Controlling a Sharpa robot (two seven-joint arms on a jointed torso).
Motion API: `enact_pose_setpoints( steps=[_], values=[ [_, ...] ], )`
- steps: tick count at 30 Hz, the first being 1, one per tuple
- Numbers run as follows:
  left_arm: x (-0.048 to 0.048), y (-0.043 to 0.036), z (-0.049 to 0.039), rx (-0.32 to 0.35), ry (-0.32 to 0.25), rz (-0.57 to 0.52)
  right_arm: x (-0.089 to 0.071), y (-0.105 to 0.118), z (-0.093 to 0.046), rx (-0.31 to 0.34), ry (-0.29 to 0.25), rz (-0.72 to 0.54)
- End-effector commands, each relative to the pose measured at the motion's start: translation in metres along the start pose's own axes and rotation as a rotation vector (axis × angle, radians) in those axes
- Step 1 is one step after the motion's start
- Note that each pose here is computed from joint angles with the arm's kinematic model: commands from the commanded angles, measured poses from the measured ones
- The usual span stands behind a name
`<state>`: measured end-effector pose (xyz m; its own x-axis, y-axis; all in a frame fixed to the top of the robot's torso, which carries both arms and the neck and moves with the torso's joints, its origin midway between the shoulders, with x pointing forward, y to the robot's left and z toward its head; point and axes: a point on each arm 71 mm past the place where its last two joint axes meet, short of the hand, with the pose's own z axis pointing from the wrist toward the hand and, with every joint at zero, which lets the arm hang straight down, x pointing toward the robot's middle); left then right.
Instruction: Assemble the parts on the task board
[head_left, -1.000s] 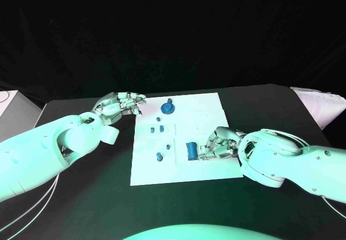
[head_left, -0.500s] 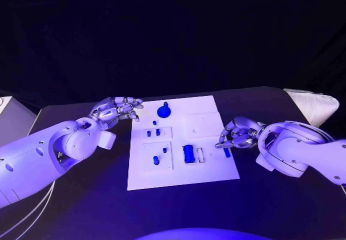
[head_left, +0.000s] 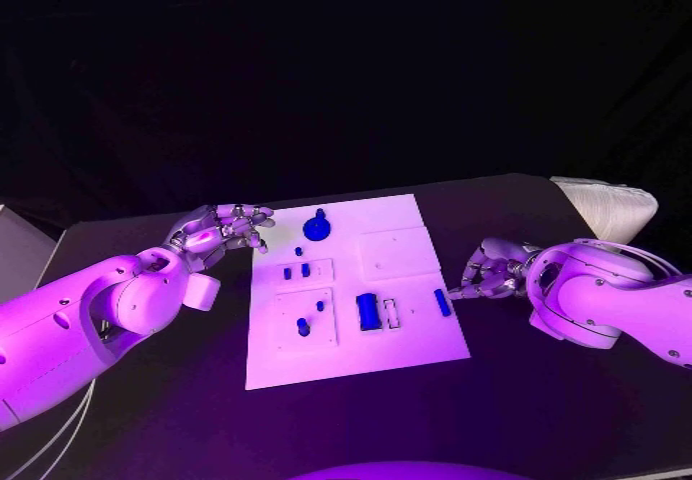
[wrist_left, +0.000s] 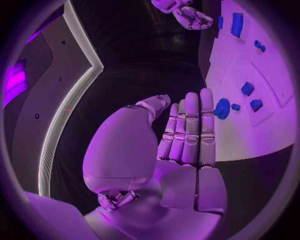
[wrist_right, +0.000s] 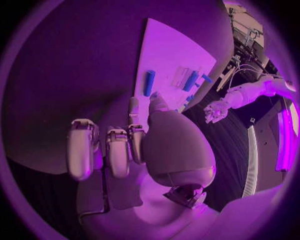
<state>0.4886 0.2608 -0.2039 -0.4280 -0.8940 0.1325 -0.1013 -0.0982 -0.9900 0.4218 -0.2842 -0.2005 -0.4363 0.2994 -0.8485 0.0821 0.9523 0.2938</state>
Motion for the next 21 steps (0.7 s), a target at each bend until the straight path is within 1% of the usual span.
enact_pose_setpoints(
  steps=[1,11,16,21],
  values=[
    [0.0022,-0.0006,0.0001,0.009,0.016,-0.006,0.003,-0.003,-0.001,0.066,0.031,-0.087],
    [0.0016,-0.0005,-0.0003,0.008,0.015,-0.005,0.008,0.004,0.001,0.079,0.041,-0.106],
    [0.0014,-0.0001,-0.0002,0.007,0.016,-0.006,0.014,0.011,0.002,0.061,0.039,-0.099],
    [0.0013,0.0003,-0.0005,0.005,0.016,-0.006,0.018,0.020,0.003,0.034,0.025,-0.092]
  ],
)
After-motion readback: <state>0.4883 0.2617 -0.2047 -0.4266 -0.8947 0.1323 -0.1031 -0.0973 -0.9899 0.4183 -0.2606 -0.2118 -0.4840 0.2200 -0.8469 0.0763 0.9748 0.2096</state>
